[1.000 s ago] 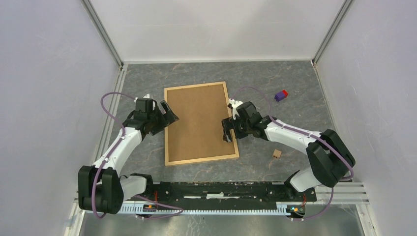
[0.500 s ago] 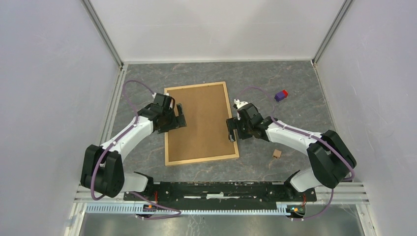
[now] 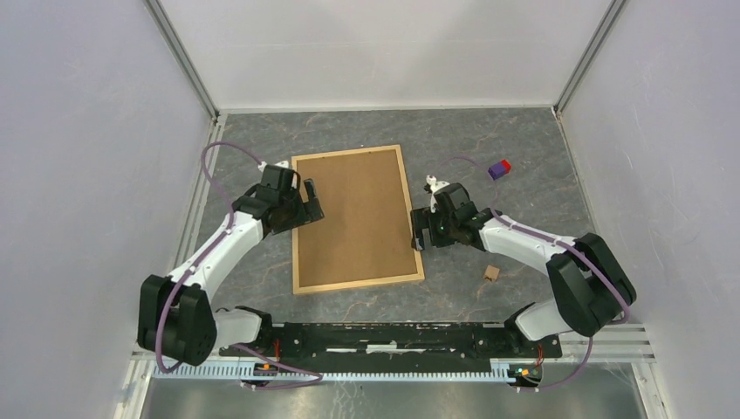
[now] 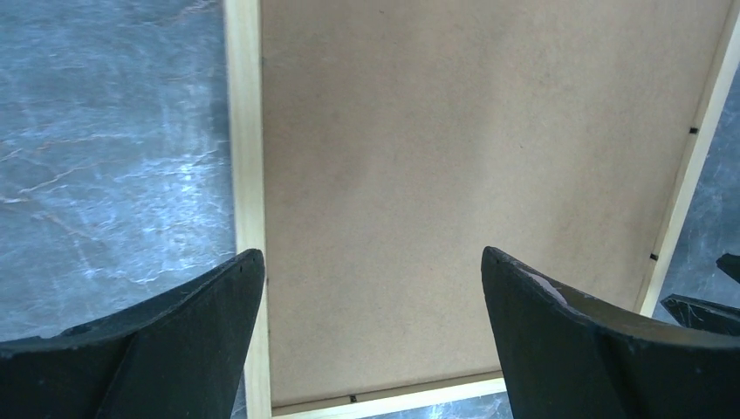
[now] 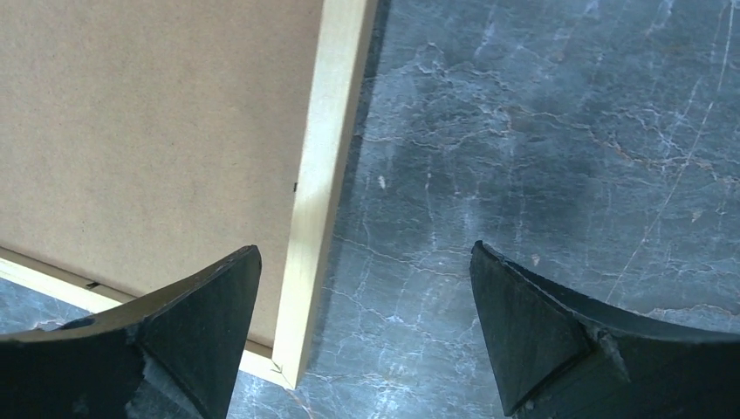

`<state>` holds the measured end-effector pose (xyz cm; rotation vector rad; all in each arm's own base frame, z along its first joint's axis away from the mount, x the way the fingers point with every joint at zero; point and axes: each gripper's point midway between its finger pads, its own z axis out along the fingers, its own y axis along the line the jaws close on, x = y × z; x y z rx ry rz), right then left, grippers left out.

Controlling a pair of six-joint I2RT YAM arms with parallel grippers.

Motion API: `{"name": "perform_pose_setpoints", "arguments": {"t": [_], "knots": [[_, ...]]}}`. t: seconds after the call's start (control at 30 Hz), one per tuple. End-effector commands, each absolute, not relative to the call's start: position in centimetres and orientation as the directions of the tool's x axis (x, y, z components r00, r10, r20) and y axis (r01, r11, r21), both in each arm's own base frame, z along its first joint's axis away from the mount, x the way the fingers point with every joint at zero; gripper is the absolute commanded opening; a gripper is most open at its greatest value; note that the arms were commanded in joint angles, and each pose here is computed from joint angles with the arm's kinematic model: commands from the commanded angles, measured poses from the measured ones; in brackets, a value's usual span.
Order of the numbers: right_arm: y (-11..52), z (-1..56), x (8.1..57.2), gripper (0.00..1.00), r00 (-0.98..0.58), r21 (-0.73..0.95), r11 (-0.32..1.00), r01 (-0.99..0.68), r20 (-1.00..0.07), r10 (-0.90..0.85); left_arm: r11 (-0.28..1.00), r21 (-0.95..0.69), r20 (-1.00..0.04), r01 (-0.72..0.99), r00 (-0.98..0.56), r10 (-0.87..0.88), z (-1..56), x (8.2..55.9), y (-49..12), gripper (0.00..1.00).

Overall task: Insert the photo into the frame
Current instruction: Install the photo frame at the center of the board.

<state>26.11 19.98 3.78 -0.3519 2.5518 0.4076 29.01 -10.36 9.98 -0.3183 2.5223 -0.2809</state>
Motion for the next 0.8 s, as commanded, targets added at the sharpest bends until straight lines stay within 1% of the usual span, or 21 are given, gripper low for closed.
{"name": "perform_pose_setpoints", "arguments": {"t": [0.0,0.07,0.13,0.27,0.33,0.43,0.53,0.63,0.77], "knots": [[21.2,5.1,26.4,0.95,-0.817,0.357,0.865,-0.354,-0.568,-0.099,0.933,-0.292,-0.529,-0.212,-0.777,-0.342,10.4,28.8,-8.8,1.00],[21.4,5.1,26.3,0.93,-0.823,0.398,0.846,-0.354,-0.563,-0.079,0.911,-0.326,-0.489,-0.253,-0.780,-0.391,10.0,28.4,-8.3,1.00],[21.7,5.1,26.4,0.88,-0.821,0.410,0.837,-0.364,-0.565,-0.080,0.887,-0.358,-0.453,-0.293,-0.776,-0.439,9.6,28.1,-7.6,1.00],[21.4,4.5,26.9,0.78,-0.821,0.370,0.848,-0.379,-0.557,-0.123,0.846,-0.399,-0.418,-0.354,-0.751,-0.511,8.9,27.8,-6.3,0.97],[21.2,4.5,27.4,0.75,-0.813,0.344,0.857,-0.385,-0.565,-0.138,0.834,-0.429,-0.407,-0.347,-0.750,-0.522,8.5,27.9,-6.7,0.94],[21.2,4.8,28.3,0.74,-0.801,0.311,0.865,-0.393,-0.577,-0.157,0.825,-0.448,-0.375,-0.345,-0.765,-0.524,7.6,28.0,-7.3,0.90],[21.3,4.9,29.5,0.73,-0.795,0.284,0.873,-0.396,-0.581,-0.172,0.820,-0.450,-0.339,-0.352,-0.782,-0.522,6.8,28.2,-7.7,0.88],[21.6,4.7,30.5,0.69,-0.801,0.269,0.879,-0.393,-0.570,-0.183,0.819,-0.446,-0.328,-0.361,-0.786,-0.524,6.2,28.4,-7.7,0.85],[22.0,4.4,31.6,0.64,-0.801,0.258,0.885,-0.388,-0.570,-0.185,0.822,-0.440,-0.324,-0.361,-0.790,-0.520,5.9,28.6,-7.7,0.84]]}}
